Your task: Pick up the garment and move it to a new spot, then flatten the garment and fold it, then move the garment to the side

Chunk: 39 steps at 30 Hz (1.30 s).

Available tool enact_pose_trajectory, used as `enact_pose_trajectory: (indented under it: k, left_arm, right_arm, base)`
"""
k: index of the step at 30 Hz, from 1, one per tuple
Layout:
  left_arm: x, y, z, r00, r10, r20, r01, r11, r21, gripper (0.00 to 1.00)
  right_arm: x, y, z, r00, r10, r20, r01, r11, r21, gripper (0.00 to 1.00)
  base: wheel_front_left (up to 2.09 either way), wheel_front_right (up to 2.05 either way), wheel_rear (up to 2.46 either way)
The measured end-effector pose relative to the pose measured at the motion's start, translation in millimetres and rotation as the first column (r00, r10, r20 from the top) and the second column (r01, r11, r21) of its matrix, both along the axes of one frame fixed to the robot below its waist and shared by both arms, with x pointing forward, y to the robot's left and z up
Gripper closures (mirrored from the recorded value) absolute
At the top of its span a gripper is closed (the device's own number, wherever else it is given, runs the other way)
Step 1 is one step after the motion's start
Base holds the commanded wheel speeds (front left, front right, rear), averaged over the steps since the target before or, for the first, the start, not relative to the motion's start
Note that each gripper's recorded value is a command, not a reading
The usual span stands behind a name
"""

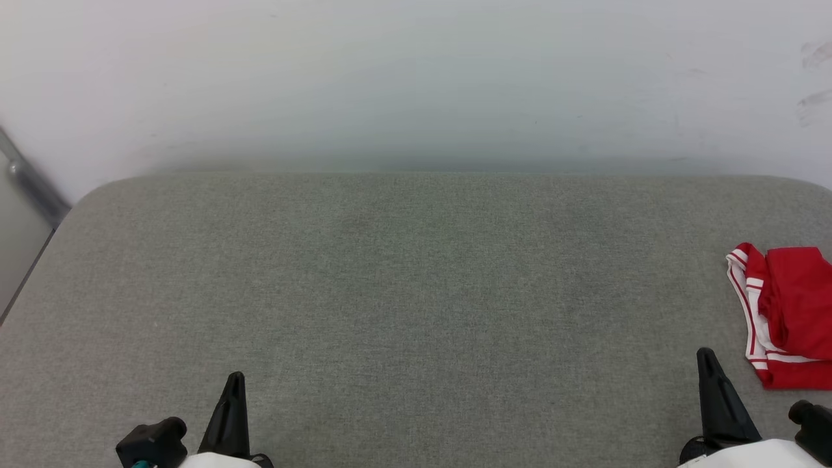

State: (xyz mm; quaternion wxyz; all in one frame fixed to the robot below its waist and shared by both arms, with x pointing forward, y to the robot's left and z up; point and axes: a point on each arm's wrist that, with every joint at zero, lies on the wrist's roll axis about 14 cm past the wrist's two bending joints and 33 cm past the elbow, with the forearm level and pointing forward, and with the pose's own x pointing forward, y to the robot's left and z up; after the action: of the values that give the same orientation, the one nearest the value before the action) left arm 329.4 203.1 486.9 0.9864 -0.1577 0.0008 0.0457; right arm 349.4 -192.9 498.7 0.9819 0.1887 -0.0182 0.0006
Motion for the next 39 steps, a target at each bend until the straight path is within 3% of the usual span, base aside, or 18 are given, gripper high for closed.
enact_pose_trajectory:
  k: [17,39]
  left_arm:
    - [10.3,5.4,-3.2,1.0,0.022,-0.018,-0.026,0.963,-0.269,1.0]
    - [24.9,5.8,-1.4,1.0,0.02,-0.017,-0.026,0.836,-0.548,1.0]
  right_arm:
    - [8.8,-4.8,-1.8,0.999,-0.019,-0.029,0.026,0.967,0.255,1.0]
    - [16.8,-7.6,-5.3,0.998,-0.017,-0.06,0.046,0.854,0.519,1.0]
  base:
    - [0.0,0.0,0.0]
    - [0.0,0.0,0.0]
